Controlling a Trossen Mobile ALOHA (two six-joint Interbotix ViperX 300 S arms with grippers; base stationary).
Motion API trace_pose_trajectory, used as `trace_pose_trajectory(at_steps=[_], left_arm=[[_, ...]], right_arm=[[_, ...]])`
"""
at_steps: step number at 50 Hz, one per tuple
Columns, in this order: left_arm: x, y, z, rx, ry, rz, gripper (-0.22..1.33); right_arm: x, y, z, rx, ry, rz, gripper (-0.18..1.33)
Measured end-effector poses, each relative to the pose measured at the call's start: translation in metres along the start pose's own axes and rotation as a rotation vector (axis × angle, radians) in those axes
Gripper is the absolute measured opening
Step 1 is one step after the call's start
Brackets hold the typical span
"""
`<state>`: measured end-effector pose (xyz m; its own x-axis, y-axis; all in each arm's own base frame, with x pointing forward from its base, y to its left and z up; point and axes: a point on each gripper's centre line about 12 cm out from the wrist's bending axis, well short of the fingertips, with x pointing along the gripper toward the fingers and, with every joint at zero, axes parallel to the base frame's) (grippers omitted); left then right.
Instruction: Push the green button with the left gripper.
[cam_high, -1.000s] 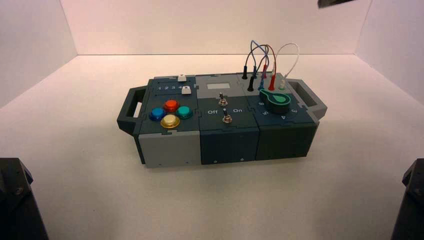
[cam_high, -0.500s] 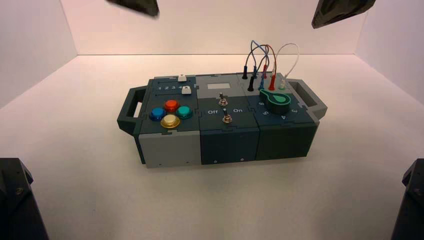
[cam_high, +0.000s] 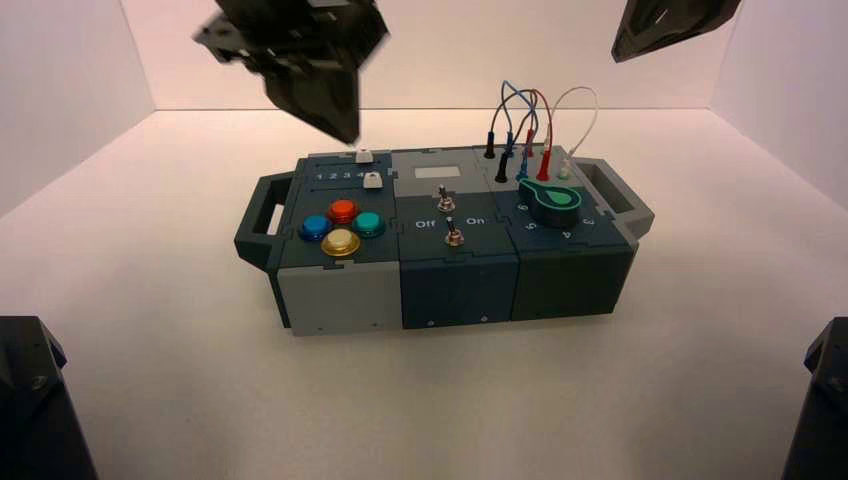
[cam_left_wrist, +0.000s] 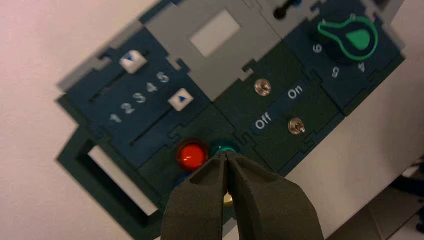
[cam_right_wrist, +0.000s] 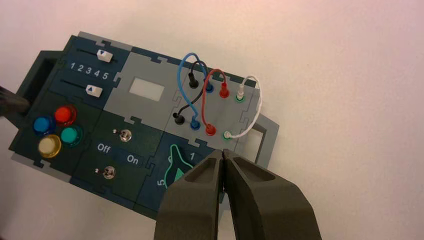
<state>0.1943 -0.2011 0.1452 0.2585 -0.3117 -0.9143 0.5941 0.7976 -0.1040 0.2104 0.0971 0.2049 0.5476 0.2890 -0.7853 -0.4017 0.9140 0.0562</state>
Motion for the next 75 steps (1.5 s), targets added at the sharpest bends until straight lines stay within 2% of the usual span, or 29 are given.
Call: trace_pose_trajectory(at_steps=[11, 39, 62, 75], left_arm=[[0.017, -0.003, -0.001, 0.009, 0.054, 0.005, -0.17], [0.025, -0.003, -0.006, 0.013, 0.092, 0.009, -0.17], [0.05, -0.001, -0.014, 0.02, 0.171, 0.023, -0.17], [0.054, -0.002, -0.009, 0.02, 0.165, 0.023, -0.17]], right_arm=[[0.005, 0.0, -0.002, 0.001, 0.021, -0.001, -0.14], [0.012, -0.001, -0.004, 0.002, 0.047, -0.002, -0.14], [0.012, 0.0, -0.004, 0.001, 0.048, -0.001, -0.14], [0.012, 0.0, -0.004, 0.003, 0.048, -0.001, -0.14]])
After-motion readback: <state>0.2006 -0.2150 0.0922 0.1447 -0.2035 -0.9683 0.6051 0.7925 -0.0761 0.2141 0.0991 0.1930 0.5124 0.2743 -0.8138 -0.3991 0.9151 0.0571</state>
